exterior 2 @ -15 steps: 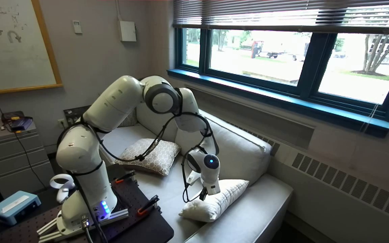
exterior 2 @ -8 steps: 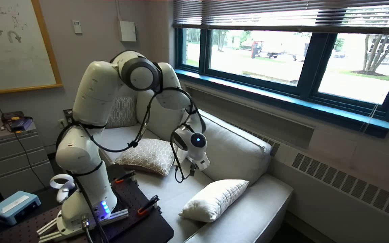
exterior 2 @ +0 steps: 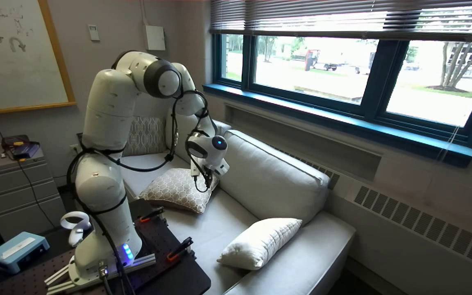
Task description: Stack the two pillows against each other.
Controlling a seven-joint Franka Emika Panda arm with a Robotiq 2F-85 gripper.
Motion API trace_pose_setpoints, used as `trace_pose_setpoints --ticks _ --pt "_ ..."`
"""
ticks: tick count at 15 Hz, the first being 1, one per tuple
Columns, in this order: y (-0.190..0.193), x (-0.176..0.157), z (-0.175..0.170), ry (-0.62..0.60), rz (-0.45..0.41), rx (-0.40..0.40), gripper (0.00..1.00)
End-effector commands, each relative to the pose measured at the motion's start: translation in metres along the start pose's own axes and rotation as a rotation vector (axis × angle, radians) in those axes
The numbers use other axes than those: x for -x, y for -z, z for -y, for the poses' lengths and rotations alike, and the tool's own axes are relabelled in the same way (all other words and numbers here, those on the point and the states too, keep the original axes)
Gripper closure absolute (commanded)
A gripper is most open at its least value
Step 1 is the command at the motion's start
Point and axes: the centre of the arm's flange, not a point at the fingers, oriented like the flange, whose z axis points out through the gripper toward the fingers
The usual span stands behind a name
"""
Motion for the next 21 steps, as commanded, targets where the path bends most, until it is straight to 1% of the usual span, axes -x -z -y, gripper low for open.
trace_pose_setpoints --ticks 1,2,4,5,7,10,12,14,16,17,19,21 --pt "-0.048 0.007 0.063 0.064 0.087 0.061 0.0" --pt "-0.062 0.014 0.074 0.078 0.107 0.091 0.0" --pt "-0.081 0.024 0.087 0.095 0.147 0.156 0.0" --pt "-0.066 0.037 0.068 0.102 0.113 0.118 0.0" --pt "-0.083 0.043 0.075 0.109 0.13 0.155 0.0" --pt "-0.084 0.037 0.07 0.102 0.128 0.161 0.0" --pt "-0.066 0.031 0.039 0.122 0.064 0.194 0.0" --pt "-0.065 0.003 0.008 0.146 0.025 0.21 0.0" --pt "-0.077 -0.036 -0.022 0.178 0.015 0.197 0.0" --pt "-0.083 -0.05 -0.035 0.191 0.018 0.189 0.0" --pt "-0.106 -0.084 -0.06 0.228 0.041 0.141 0.0" --pt "-0.132 -0.109 -0.08 0.255 0.059 0.09 0.0"
